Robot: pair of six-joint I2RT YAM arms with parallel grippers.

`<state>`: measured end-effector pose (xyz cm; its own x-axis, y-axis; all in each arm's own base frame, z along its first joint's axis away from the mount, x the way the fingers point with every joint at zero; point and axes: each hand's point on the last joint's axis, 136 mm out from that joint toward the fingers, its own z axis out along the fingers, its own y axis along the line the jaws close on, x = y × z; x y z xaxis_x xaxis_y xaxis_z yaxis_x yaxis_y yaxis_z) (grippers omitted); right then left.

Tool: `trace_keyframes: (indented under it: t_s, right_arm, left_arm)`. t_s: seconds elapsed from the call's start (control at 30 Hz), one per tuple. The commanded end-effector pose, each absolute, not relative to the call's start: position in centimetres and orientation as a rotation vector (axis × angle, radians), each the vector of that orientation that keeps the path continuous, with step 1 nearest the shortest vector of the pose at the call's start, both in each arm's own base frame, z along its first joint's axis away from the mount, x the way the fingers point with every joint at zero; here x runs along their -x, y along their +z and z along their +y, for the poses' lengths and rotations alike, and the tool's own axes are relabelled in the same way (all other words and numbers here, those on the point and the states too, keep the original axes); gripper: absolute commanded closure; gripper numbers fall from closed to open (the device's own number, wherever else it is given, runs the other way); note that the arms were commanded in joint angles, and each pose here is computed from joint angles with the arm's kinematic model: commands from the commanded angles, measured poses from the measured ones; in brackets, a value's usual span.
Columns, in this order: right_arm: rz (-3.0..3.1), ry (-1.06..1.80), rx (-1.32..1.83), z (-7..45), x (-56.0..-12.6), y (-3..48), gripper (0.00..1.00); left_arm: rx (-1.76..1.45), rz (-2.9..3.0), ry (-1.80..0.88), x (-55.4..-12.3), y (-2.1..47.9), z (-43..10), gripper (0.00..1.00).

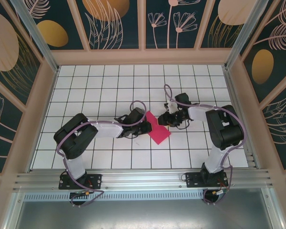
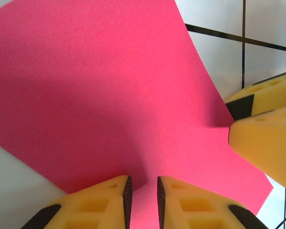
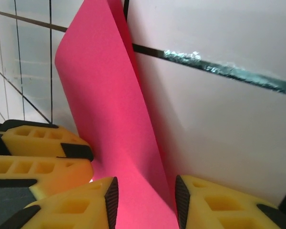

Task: Fold a paper plane with a square sheet of paper (pick it up from the middle)
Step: Third fold the triangle at the center of the table.

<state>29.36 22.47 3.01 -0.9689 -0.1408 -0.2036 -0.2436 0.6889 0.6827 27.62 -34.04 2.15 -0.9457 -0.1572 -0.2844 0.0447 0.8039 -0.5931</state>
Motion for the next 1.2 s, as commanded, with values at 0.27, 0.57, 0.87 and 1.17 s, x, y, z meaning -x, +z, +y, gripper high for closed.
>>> trace_keyframes:
  t_s: [0.27,0.57,0.87,1.17]
  right_arm:
    - [2.743,1.228,0.27,22.8,-28.4,4.7,0.9]
    - [2.693,1.218,-0.174,22.8,-28.0,5.9,0.96]
    - [2.675,1.168,-0.338,24.6,-27.4,6.2,0.98]
    - [2.686,1.16,-0.339,25.1,-27.5,6.1,0.98]
  left_arm:
    - [0.03,2.634,-0.889,-28.0,4.1,-34.4,0.73]
    - [-0.153,2.51,-0.787,-26.3,8.1,-34.1,0.57]
    - [-0.499,2.406,-0.578,-20.8,8.2,-35.9,0.47]
    - [-0.621,2.375,-0.326,-19.6,6.9,-35.7,0.4]
